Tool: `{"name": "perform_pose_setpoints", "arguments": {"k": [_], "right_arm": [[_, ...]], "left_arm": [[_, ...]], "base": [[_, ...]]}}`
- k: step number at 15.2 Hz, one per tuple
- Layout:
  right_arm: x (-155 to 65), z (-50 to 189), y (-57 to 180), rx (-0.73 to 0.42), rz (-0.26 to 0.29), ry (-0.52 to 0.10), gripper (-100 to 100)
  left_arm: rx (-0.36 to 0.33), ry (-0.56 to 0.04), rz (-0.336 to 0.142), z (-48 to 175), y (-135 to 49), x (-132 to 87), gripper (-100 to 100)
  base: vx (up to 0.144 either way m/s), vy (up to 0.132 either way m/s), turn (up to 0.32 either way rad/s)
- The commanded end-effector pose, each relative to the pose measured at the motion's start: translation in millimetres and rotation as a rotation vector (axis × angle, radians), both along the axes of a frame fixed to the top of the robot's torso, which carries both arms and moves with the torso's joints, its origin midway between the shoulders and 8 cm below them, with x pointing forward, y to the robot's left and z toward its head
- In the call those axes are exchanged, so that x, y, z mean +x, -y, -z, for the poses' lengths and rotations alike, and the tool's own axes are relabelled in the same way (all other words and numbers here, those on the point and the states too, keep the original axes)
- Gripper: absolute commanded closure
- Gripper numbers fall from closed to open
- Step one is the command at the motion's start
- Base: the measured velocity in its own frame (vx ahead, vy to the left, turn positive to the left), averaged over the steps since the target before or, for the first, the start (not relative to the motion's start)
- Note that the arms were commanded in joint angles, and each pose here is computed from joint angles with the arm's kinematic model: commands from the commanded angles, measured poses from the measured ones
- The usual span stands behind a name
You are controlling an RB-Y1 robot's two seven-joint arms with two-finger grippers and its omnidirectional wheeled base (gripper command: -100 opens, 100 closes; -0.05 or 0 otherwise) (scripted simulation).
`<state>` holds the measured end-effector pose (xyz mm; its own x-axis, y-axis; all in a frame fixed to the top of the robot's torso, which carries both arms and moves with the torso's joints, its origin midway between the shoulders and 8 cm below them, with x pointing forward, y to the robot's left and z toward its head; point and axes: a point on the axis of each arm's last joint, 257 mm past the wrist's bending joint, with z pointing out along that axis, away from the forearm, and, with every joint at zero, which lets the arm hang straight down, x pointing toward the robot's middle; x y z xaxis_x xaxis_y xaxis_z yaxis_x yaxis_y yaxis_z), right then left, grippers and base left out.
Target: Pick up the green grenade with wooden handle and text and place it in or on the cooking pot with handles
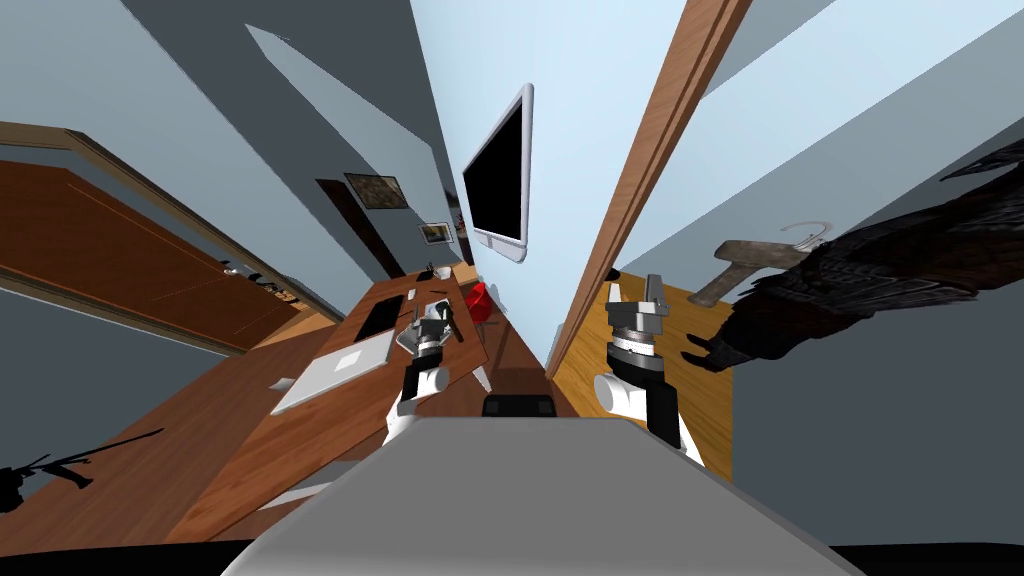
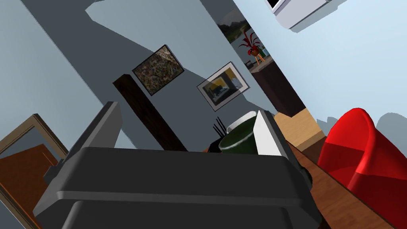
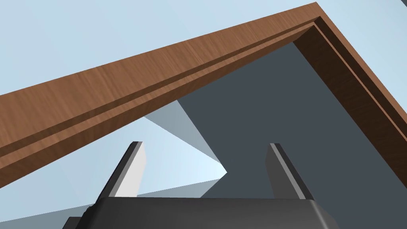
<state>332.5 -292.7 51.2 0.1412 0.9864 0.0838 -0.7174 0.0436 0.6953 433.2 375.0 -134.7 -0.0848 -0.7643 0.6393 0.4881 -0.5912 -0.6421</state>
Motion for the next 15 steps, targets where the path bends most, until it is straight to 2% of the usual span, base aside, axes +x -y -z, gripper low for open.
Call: {"name": "perform_pose_setpoints", "arguments": {"k": [1, 2, 3, 4, 5, 6, 7, 9, 10, 11, 12, 13, 14, 15], "right_arm": [[0, 0, 0, 0.000, 0.000, 0.000, 0], [0, 0, 0, 0.000, 0.000, 0.000, 0], [0, 0, 0, 0.000, 0.000, 0.000, 0], [0, 0, 0, 0.000, 0.000, 0.000, 0], [0, 0, 0, 0.000, 0.000, 0.000, 0], [0, 0, 0, 0.000, 0.000, 0.000, 0], [0, 0, 0, 0.000, 0.000, 0.000, 0], [0, 0, 0, 0.000, 0.000, 0.000, 0], [0, 0, 0, 0.000, 0.000, 0.000, 0], [0, 0, 0, 0.000, 0.000, 0.000, 0], [0, 0, 0, 0.000, 0.000, 0.000, 0], [0, 0, 0, 0.000, 0.000, 0.000, 0], [0, 0, 0, 0.000, 0.000, 0.000, 0], [0, 0, 0, 0.000, 0.000, 0.000, 0]], "left_arm": [[-0.081, 0.005, 0.002, 13, -8.2, 4, -100], [-0.082, -0.007, -0.001, 19, -9.4, 4, -100], [-0.140, 0.000, 0.000, 27, -15.0, 6, -100], [-0.141, -0.009, -0.003, 31, -15.9, 6, -100], [-0.199, -0.007, -0.005, 43, -21.7, 8, -100], [-0.200, -0.011, -0.006, 44, -22.0, 8, -100], [-0.257, 0.001, -0.007, 51, -26.9, 9, -100], [-0.258, -0.012, -0.011, 57, -28.0, 9, -100], [-0.315, -0.003, -0.014, 66, -32.8, 11, -100], [-0.316, -0.013, -0.018, 71, -33.6, 10, -100], [-0.370, 0.003, -0.020, 76, -37.8, 11, -100], [-0.372, -0.013, -0.025, 84, -39.0, 11, -100], [-0.425, 0.001, -0.029, 90, -43.2, 12, -100], [-0.426, -0.012, -0.034, 97, -44.2, 11, -100]], "base": [[0.014, -0.022, -0.051], [0.013, -0.021, -0.038], [0.016, -0.022, -0.051], [0.014, -0.020, -0.039], [0.014, -0.021, -0.049], [0.014, -0.020, -0.041], [0.016, -0.020, -0.049], [0.011, -0.016, -0.025], [0.008, -0.015, -0.037], [0.009, -0.017, -0.040], [0.011, -0.019, -0.040], [0.013, -0.019, -0.044], [0.019, -0.021, -0.056], [0.018, -0.020, -0.042]]}}
